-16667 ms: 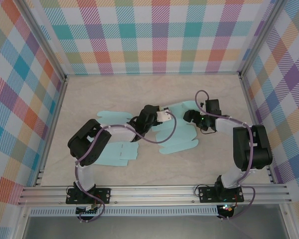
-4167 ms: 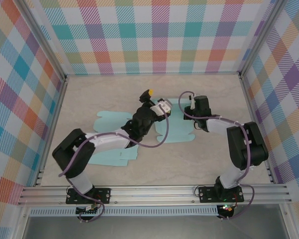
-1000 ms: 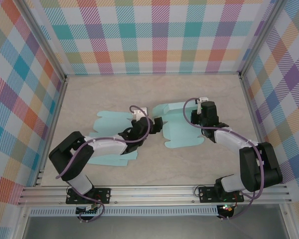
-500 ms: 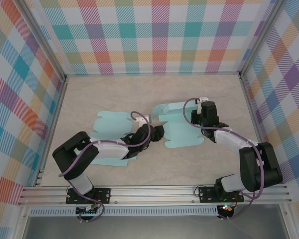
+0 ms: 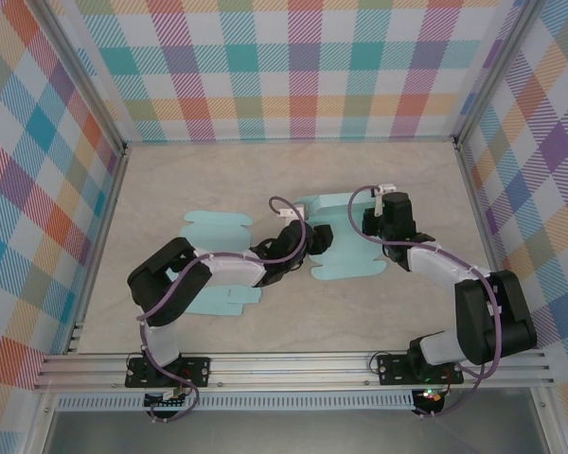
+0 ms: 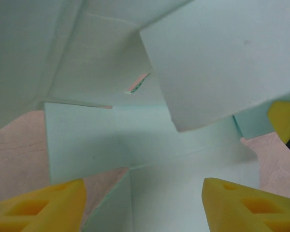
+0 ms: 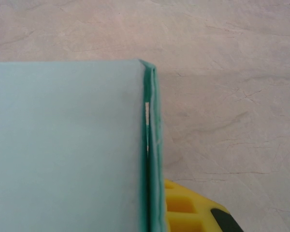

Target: Fold the paper box

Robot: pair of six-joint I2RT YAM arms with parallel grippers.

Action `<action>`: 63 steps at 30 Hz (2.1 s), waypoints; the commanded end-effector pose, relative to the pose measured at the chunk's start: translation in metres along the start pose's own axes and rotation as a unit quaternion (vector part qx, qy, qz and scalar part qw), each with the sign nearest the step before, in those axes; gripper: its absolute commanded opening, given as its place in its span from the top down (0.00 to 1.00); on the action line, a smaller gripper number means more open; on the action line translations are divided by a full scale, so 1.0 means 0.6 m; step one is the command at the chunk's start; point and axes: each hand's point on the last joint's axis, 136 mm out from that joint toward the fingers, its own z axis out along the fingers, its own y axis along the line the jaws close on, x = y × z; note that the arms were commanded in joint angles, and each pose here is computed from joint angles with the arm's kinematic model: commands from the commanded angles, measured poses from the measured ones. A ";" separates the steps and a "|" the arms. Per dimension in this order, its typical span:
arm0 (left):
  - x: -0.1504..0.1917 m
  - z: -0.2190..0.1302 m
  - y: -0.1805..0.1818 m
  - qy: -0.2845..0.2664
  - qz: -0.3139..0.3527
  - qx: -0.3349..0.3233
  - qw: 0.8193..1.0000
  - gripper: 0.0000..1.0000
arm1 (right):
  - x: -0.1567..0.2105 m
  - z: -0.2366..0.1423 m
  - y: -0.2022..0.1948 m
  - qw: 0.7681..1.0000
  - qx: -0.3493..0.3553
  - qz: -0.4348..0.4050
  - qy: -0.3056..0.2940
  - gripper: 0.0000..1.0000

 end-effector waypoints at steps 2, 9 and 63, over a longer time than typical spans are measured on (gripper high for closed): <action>-0.015 0.007 -0.021 -0.003 0.028 0.012 1.000 0.37 | -0.024 -0.012 0.012 0.999 -0.017 0.001 -0.030 1.00; -0.030 0.013 -0.044 -0.009 0.053 0.026 0.998 0.47 | -0.024 -0.012 0.013 0.999 -0.019 0.001 -0.030 1.00; -0.243 -0.200 0.208 -0.131 0.123 -0.182 0.967 0.44 | -0.020 -0.041 0.042 0.997 -0.072 0.013 -0.023 1.00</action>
